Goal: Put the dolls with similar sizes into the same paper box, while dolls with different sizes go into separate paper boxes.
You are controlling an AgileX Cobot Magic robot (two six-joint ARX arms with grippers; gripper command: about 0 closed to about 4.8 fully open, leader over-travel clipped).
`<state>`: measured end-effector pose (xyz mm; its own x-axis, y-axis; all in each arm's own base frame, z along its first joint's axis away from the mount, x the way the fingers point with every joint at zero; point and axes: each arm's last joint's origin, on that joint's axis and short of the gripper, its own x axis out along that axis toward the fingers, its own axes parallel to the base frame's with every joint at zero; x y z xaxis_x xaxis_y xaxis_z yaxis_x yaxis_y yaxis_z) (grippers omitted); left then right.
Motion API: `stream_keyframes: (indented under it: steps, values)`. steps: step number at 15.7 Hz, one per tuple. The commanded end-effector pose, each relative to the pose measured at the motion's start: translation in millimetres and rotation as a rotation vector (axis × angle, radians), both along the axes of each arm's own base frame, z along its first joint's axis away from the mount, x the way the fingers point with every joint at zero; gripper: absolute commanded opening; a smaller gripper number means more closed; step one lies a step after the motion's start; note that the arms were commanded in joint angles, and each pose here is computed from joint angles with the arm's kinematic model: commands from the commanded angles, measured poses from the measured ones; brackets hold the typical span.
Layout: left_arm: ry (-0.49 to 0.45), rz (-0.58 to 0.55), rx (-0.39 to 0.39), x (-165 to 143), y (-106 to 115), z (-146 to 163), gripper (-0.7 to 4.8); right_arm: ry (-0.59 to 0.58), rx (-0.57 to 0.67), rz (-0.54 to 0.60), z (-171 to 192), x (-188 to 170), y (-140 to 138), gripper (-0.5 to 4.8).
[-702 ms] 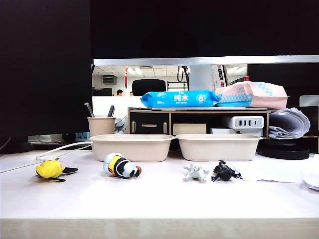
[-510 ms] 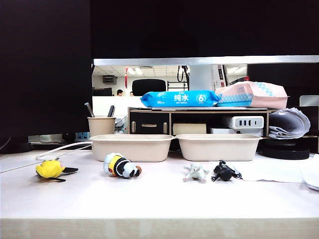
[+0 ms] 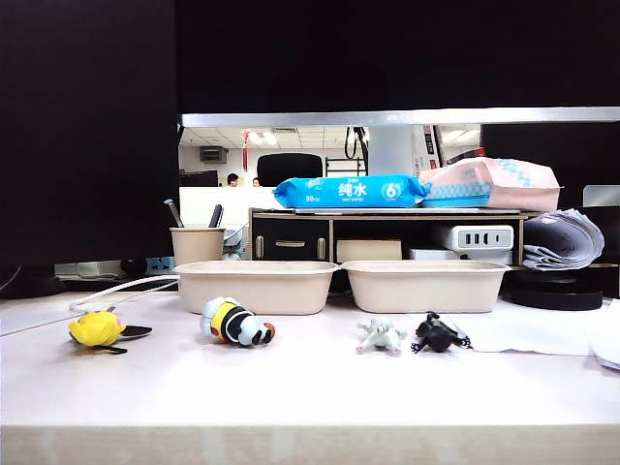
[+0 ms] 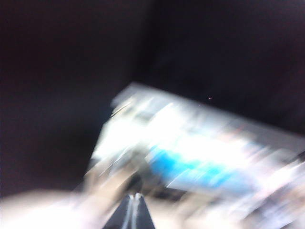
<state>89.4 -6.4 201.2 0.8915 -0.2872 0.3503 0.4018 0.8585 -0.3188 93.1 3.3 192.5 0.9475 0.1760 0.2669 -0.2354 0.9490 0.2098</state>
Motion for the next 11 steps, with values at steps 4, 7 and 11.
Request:
stream_keyframes:
  steps: [4,7,11]
  values:
    - [-0.058,-0.021,0.005,-6,-1,54,0.17,-0.124,0.056,-0.047,69,-4,-2,-0.06]
    - [0.077,-0.097,0.042,18,-2,58,0.17,0.05,-0.013,0.199,97,37,5,-0.06]
    - [0.285,-0.195,0.062,56,-4,55,0.18,0.501,-0.03,0.512,103,116,43,-0.06]
